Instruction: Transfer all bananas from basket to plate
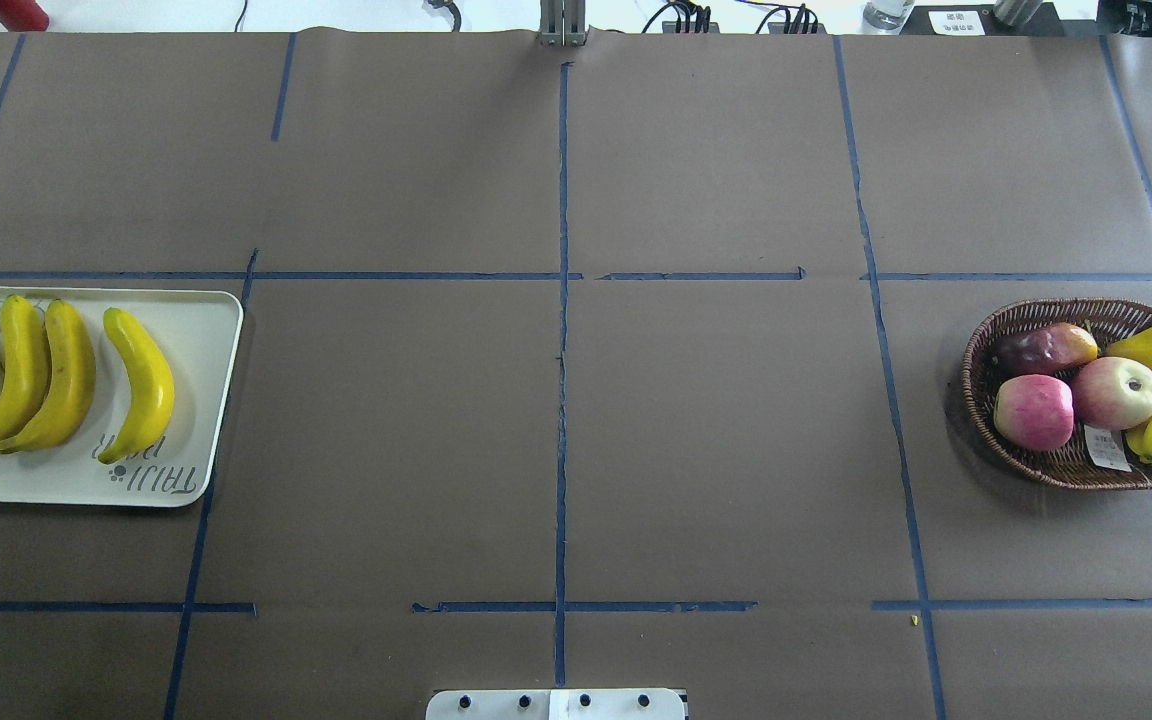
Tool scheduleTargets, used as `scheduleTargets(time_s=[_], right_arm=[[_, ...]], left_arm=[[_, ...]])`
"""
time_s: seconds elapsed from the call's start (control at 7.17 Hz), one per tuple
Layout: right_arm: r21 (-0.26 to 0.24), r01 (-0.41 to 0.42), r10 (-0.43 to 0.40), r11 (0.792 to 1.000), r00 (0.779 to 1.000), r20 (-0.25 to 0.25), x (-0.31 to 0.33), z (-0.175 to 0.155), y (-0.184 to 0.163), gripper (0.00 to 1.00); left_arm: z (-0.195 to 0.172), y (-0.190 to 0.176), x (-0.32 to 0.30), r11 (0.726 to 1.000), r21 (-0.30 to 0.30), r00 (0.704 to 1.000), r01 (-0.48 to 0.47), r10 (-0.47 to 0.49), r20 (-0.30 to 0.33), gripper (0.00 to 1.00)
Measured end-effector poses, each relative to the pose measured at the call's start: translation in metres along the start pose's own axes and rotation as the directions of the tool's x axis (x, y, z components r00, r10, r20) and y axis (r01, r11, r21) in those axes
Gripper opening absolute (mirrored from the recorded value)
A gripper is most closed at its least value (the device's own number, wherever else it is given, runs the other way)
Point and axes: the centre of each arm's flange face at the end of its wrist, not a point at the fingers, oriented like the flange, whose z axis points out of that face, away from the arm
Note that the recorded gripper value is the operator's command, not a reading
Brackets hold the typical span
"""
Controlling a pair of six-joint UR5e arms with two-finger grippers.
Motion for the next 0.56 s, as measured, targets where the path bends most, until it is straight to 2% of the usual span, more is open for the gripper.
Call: scheduleTargets(time_s=[0.28, 0.56], right_arm=[[0.002, -0.026, 0.026, 1.0, 1.0, -0.001, -0.0017, -0.0009, -0.0016, 1.0], [-0.009, -0.018, 0.018, 1.0, 1.0, -0.004, -0.0098, 0.0037, -0.0061, 1.0]], left_arm=[[-0.0004, 0.0017, 0.0002, 1.0, 0.001, 1.0, -0.001, 0.001, 0.001, 0.99], [-0.0005, 0.0029, 0.0003, 1.0, 0.001, 1.0, 0.0, 0.0, 0.001, 0.99]])
